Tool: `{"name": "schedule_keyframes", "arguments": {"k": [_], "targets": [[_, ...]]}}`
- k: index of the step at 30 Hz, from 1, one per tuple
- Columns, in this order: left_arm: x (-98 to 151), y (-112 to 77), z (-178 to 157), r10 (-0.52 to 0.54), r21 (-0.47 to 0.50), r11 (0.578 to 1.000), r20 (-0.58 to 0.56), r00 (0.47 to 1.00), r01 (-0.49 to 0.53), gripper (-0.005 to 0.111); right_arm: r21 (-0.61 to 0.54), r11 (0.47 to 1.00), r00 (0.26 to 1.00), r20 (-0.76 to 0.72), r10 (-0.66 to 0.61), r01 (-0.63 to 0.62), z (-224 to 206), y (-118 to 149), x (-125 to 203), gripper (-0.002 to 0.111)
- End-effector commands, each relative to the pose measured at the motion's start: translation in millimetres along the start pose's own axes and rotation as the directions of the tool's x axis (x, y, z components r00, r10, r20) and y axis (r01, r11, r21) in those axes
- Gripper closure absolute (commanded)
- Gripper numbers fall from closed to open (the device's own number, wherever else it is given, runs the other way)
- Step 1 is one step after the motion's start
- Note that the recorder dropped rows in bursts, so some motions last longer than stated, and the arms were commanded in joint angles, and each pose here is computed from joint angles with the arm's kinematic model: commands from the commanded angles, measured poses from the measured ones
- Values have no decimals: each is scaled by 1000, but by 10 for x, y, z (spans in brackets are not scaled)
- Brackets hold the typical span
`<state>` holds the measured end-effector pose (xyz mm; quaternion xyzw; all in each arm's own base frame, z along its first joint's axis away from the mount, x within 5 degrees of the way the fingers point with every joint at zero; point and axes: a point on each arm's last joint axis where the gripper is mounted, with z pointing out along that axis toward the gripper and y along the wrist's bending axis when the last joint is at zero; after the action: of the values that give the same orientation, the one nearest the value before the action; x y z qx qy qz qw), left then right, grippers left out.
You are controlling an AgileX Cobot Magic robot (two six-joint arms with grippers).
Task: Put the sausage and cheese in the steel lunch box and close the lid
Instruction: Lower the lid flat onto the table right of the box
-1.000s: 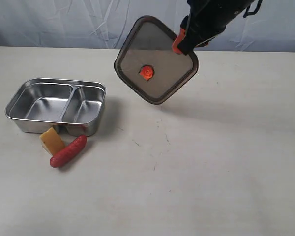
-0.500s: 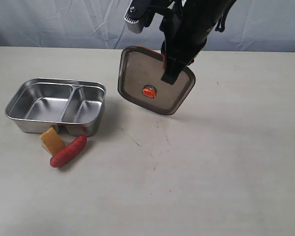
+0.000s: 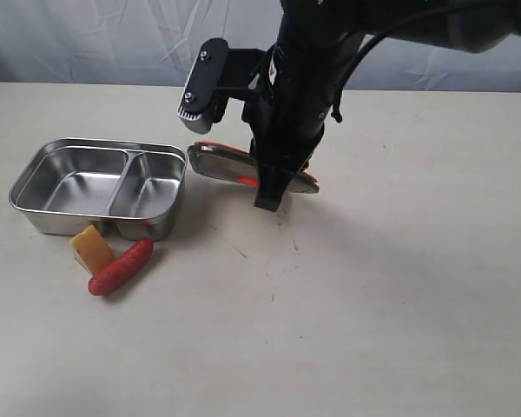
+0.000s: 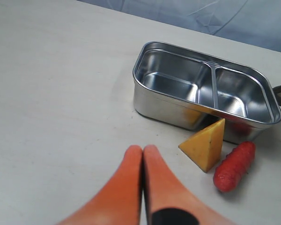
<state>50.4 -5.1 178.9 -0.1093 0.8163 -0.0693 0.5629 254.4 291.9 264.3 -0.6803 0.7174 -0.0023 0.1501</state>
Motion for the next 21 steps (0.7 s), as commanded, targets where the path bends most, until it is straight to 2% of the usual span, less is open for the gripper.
{"name": "schedule_keyframes", "arguments": {"k": [1, 11, 21], "targets": [[5, 0, 2, 2, 5, 1000, 9, 1000, -2, 107, -71, 997, 999, -46, 28, -32, 145, 90, 63, 109], [5, 0, 2, 2, 5, 1000, 9, 1000, -2, 107, -147, 987, 997, -55, 59, -67, 263, 176, 64, 109], [5, 0, 2, 2, 5, 1000, 9, 1000, -2, 107, -207, 976, 991, -127, 47, -73, 520, 258, 114, 109]]}}
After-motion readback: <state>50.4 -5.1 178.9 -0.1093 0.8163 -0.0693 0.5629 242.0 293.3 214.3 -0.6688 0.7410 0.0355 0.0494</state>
